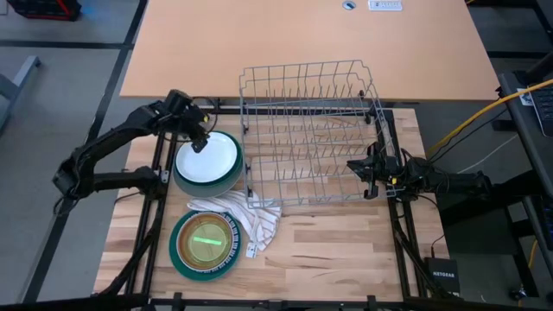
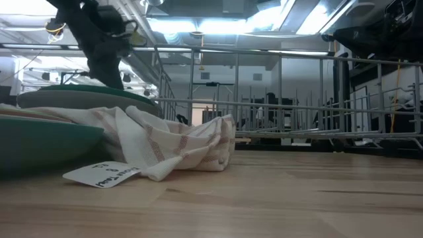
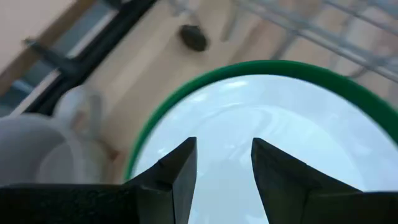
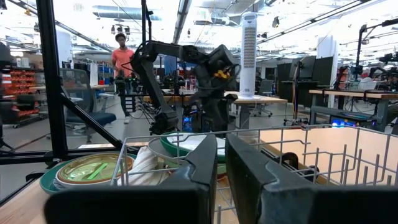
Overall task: Sort dishes
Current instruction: Put the white plate into the dish rack
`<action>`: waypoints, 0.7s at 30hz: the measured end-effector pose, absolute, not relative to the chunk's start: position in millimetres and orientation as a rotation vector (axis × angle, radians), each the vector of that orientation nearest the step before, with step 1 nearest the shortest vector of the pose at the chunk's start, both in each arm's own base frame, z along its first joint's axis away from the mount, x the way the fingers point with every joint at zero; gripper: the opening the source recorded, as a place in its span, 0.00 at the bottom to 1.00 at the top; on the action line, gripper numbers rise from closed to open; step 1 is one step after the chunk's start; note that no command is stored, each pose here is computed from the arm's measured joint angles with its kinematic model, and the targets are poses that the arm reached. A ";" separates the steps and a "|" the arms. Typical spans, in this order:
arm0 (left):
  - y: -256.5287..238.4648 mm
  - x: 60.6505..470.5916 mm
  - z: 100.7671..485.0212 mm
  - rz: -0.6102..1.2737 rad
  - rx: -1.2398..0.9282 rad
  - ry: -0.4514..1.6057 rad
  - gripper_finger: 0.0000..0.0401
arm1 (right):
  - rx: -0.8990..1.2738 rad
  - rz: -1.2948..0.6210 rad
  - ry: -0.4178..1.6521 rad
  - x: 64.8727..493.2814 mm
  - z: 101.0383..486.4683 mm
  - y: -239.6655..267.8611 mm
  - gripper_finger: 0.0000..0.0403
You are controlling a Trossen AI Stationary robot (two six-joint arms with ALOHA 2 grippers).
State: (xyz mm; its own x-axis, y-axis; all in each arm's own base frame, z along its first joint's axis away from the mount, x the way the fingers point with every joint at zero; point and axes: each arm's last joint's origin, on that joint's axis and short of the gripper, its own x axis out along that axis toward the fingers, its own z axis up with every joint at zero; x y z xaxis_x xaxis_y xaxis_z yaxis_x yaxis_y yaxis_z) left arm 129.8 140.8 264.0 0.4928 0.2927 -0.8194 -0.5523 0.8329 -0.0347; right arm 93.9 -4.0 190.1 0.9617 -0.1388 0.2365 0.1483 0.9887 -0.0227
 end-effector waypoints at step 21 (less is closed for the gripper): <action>76.4 174.7 263.4 0.235 -0.308 0.949 0.35 | -0.029 -0.145 -0.277 92.9 193.7 -4.1 0.09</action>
